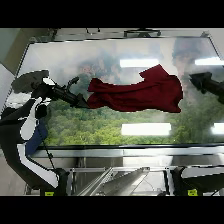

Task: Fold the shirts.

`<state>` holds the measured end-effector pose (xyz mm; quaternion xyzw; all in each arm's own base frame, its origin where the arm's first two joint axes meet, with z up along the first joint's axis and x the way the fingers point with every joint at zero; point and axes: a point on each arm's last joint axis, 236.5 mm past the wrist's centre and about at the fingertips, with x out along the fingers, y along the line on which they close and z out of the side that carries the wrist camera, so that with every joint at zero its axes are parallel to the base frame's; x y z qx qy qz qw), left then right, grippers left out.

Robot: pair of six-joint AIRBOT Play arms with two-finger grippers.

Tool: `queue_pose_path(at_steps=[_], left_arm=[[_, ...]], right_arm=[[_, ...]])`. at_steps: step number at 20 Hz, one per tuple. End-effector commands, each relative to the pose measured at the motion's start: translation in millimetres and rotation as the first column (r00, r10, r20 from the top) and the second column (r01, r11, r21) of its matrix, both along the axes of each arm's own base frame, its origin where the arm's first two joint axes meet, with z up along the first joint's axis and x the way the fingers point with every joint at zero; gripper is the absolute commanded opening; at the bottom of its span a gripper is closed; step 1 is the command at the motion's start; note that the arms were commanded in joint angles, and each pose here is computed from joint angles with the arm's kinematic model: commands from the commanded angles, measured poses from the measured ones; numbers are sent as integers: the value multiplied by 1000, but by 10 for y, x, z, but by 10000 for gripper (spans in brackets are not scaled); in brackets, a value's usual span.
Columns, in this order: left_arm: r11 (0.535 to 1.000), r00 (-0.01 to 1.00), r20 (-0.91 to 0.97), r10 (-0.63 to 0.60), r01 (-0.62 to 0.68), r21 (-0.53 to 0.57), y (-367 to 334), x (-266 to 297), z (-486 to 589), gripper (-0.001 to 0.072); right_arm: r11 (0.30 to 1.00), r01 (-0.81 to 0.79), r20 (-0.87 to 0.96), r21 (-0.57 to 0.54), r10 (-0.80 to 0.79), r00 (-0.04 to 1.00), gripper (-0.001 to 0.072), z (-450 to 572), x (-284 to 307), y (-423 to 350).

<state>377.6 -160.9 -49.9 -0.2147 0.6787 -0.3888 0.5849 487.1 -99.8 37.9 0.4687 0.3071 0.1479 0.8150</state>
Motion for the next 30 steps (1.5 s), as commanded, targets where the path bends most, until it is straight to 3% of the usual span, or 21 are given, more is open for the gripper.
queue_pose_path(at_steps=[1,3,4,5,10,17,19,20,21,22,26,30], left_arm=[[1000,1000,-1,-4,4,-2,-2,-10,3,3],[1000,1000,-1,-3,3,-4,-5,-7,6,4],[1000,1000,-1,-2,2,-6,-9,-5,9,4],[1000,1000,0,0,0,-9,-15,0,15,4],[1000,1000,-4,-4,4,-11,-15,-14,20,4],[1000,1000,-3,-4,4,-11,-16,-12,22,4],[1000,1000,9,9,-9,-6,-16,30,6,20],[1000,1000,13,14,-14,-5,-15,44,1,21],[1000,1000,12,12,-12,-6,-17,40,6,21],[1000,1000,9,6,-6,-9,-17,26,21,20],[998,998,47,-27,30,-60,10,38,414,19],[950,964,258,67,17,-311,-185,100,1521,19]], right_arm=[[965,-239,-419,-110,173,891,349,-593,-1165,-60],[932,-327,-539,-155,198,819,384,-824,-1631,9],[934,-323,-549,-155,190,814,576,-916,-1744,85],[940,-303,-557,-156,170,813,712,-1023,-1805,135],[951,-281,-477,-127,189,858,710,-1336,-1670,463],[962,-180,-310,-203,112,944,706,-1255,-1005,556],[969,-186,-299,-160,133,945,699,-1260,-910,757],[970,-203,-297,-133,157,942,551,-1270,-880,904],[969,-223,-291,-111,183,939,253,-1263,-859,1041],[969,-228,-274,-91,196,941,36,-1216,-813,1163],[929,-370,-111,25,371,922,31,-604,-798,1602],[883,-469,114,-10,467,877,30,516,-1025,1753]])
